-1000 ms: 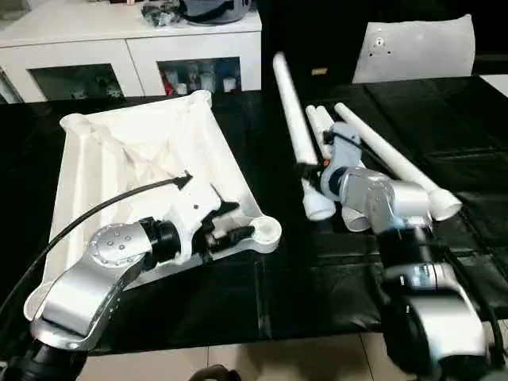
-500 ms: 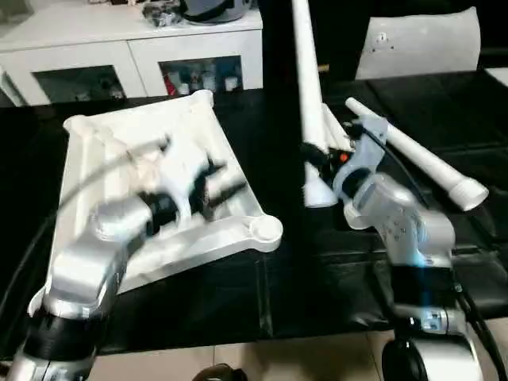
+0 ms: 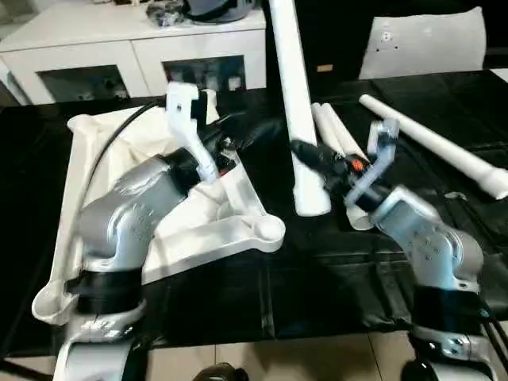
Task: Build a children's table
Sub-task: Pick table leg
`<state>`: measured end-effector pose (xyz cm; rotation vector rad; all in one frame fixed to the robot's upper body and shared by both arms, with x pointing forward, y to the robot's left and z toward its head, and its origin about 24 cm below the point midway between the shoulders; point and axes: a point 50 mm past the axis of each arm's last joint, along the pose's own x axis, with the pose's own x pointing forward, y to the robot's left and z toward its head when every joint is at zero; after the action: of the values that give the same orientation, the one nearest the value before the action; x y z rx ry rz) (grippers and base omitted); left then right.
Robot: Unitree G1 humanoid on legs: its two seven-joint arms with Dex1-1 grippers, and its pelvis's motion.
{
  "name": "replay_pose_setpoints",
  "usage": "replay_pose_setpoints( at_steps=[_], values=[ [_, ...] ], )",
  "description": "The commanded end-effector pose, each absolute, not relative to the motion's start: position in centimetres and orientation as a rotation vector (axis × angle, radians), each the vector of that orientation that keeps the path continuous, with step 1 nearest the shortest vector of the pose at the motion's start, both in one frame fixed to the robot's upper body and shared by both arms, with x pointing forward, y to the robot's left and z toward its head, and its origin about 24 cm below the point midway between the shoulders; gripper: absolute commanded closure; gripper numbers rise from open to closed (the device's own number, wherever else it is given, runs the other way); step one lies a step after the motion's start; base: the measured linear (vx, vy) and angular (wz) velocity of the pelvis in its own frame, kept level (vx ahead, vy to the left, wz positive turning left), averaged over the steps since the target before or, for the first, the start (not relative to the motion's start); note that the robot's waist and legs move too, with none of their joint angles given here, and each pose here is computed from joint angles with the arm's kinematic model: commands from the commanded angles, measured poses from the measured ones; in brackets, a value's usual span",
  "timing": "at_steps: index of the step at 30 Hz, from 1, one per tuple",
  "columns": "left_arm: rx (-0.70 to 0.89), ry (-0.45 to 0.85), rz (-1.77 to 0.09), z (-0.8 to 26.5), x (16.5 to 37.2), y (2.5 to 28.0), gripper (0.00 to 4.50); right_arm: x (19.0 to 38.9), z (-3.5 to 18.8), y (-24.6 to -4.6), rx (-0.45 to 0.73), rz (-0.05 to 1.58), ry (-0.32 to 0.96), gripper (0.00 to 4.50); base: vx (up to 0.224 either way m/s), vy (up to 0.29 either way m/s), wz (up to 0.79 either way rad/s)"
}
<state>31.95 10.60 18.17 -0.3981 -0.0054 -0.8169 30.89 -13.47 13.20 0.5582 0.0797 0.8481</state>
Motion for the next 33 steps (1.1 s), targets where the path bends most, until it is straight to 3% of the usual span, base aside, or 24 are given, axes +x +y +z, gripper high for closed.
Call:
replay_pose_setpoints(
  at_steps=[1, 4, 13, 23, 25, 33],
  values=[
    [-0.429, -0.005, -0.803, 18.5, 32.2, 10.9, 0.33, 30.5, 13.9, -13.0, 0.561, 0.908, 0.054, 2.64, 0.0, 0.0, 0.0],
    [-0.503, -0.011, -0.833, 18.8, 32.2, 10.4, 0.0, 30.2, 14.2, -12.8, 0.571, 0.96, 0.039, 2.64, 0.0, 0.0, 0.0],
    [-0.573, -0.019, -0.877, 19.4, 32.2, 9.7, 0.0, 29.4, 14.5, -12.2, 0.557, 1.056, 0.029, 2.64, 0.0, 0.0, 0.0],
    [-0.551, -0.011, -0.876, 19.2, 32.1, 9.5, 0.0, 29.2, 14.4, -11.5, 0.387, 1.051, 0.034, 2.64, 0.0, 0.0, 0.0],
    [-0.539, -0.024, -0.868, 19.3, 32.1, 9.5, 0.36, 29.5, 14.4, -11.3, 0.33, 1.015, 0.025, 2.64, 0.0, 0.0, 0.0],
    [-0.497, -0.048, -0.786, 19.0, 32.1, 9.7, 0.78, 30.2, 14.7, -10.8, 0.208, 0.932, -0.045, 2.64, 0.0, 0.0, 0.0]
  ],
)
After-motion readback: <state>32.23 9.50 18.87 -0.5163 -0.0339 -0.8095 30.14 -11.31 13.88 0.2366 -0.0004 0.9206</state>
